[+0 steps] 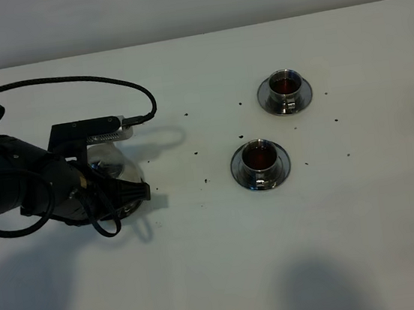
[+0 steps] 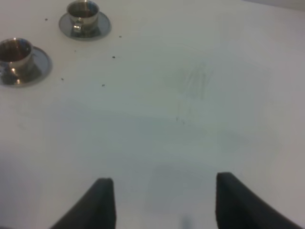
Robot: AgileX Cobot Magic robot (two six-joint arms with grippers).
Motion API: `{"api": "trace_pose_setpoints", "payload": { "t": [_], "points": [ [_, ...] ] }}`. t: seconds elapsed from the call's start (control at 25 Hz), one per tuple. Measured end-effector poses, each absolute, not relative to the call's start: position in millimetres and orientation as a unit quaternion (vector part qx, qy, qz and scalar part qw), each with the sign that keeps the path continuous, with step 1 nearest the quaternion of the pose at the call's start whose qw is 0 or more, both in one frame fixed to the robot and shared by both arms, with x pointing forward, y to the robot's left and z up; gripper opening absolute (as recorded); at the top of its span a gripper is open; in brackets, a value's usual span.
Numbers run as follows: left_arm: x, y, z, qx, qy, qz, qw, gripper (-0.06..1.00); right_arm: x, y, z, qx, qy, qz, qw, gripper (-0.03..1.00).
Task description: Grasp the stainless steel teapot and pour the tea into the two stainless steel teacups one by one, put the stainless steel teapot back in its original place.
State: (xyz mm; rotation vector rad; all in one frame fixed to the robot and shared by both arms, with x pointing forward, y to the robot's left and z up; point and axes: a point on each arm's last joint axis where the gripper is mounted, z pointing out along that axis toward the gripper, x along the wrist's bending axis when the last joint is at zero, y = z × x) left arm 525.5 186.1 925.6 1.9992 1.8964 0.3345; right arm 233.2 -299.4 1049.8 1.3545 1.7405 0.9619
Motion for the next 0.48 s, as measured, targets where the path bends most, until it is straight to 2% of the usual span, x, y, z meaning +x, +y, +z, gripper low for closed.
{"api": "trace_pose_setpoints", "payload": {
  "t": [0.24,0.48],
  "points": [
    [524,187,929,0.707,0.674,0.118,0.179,0.46,233,-299,1050,0.525,0.675,0.373,0.36,0.46],
    [509,195,973,0.71,0.661,0.14,0.197,0.49,233,-299,1050,0.525,0.675,0.373,0.36,0.46]
  ]
}}
